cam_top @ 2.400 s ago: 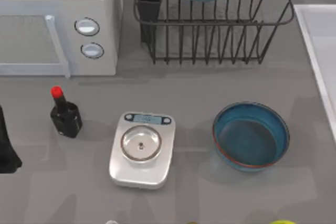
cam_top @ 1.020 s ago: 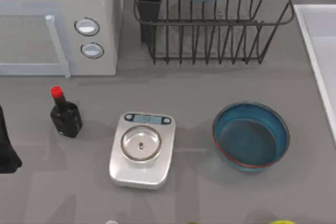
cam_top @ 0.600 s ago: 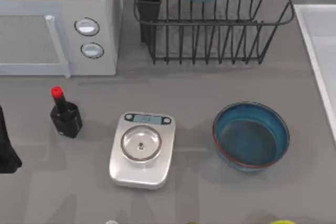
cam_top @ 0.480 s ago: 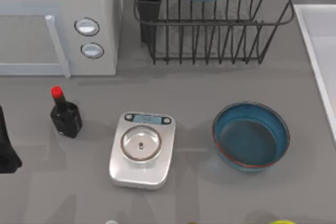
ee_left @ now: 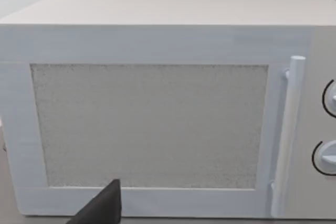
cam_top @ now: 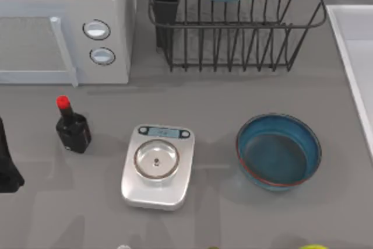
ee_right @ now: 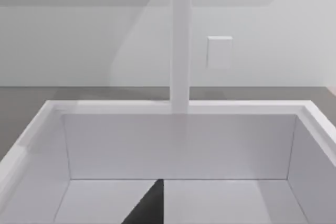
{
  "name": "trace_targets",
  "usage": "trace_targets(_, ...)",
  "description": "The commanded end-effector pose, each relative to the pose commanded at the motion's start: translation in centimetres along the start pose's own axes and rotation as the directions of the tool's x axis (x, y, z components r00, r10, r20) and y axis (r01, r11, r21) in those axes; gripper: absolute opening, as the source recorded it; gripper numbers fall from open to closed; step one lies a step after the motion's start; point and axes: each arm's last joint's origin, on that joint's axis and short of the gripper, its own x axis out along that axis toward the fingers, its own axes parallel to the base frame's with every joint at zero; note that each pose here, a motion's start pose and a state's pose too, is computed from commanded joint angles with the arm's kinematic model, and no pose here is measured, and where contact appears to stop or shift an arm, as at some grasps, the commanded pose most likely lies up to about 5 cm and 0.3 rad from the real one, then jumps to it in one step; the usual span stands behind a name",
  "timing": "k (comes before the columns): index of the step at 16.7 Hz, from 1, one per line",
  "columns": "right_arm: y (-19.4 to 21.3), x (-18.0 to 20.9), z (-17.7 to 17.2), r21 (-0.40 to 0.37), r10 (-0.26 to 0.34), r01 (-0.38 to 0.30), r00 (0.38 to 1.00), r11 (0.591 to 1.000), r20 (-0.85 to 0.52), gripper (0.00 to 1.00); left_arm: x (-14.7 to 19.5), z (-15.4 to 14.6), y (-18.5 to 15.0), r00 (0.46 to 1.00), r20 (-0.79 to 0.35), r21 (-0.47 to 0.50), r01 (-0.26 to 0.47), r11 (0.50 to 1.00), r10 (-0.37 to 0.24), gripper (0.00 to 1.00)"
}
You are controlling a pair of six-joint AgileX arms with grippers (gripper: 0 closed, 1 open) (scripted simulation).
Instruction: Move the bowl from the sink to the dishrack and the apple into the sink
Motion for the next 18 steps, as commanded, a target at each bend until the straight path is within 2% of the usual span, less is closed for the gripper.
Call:
trace_targets(12,0.2,-0.1,0.2,0.009,-0.002,0.002,1.000,1.000,-0.010,1.00,0.0,0.0,0.0,1.000,0.000,0.000,0.000,1.000,0.000,1.00)
trace_targets(18,2.0,-0.3,3.9,0.018,-0.003,0.003,1.000,1.000,-0.031,1.00,0.0,0.0,0.0,1.000,0.000,0.000,0.000,1.000,0.000,1.00)
